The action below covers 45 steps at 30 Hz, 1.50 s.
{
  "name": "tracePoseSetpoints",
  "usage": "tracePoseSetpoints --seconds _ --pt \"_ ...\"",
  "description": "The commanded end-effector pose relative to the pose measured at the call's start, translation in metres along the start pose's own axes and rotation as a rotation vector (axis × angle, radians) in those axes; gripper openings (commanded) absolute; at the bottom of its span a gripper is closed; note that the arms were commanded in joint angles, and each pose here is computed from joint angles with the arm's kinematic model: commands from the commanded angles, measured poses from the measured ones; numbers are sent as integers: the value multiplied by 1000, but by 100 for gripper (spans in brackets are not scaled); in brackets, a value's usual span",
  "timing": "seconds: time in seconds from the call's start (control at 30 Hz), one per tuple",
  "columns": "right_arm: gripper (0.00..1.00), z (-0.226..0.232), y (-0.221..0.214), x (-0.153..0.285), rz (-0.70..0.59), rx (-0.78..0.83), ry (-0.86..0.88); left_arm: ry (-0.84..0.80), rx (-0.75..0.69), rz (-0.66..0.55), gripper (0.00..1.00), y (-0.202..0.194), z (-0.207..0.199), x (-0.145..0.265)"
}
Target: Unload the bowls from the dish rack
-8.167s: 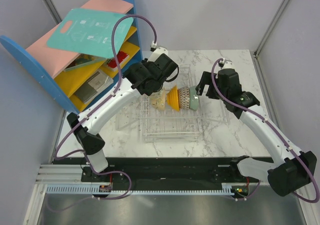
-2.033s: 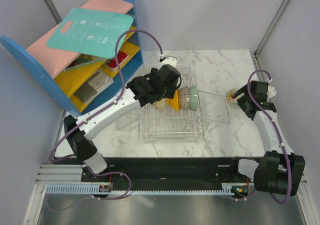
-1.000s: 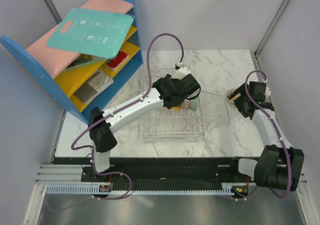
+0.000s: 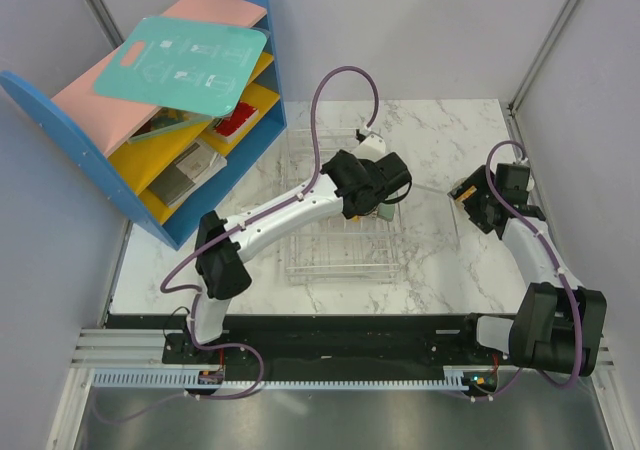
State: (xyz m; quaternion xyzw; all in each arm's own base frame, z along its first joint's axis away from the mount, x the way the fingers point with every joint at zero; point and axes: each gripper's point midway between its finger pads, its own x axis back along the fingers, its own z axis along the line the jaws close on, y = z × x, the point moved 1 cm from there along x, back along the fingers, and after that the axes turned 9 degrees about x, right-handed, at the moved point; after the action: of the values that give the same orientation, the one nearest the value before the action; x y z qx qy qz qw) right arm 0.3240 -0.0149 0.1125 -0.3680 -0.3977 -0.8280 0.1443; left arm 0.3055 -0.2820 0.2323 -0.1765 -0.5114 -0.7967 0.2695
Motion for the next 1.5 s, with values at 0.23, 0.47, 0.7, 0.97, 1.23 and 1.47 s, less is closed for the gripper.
tracePoseSetpoints --seconds 0.23,0.47,0.7,0.97,1.23,1.47 --pt "90 41 33 23 -99 48 181 -9 15 15 2 5 3 9" --pt "89 38 27 19 -81 36 182 1 20 -16 2 18 13 16" --pt "89 40 27 20 -82 38 194 14 18 -24 2 20 18 18" --pt "89 36 21 16 -65 40 185 22 -13 34 44 3 11 11" --pt "89 33 14 11 -41 34 177 43 -40 88 52 -16 7 5" --pt "89 30 11 11 -37 45 175 96 -48 146 51 -39 5 -4"
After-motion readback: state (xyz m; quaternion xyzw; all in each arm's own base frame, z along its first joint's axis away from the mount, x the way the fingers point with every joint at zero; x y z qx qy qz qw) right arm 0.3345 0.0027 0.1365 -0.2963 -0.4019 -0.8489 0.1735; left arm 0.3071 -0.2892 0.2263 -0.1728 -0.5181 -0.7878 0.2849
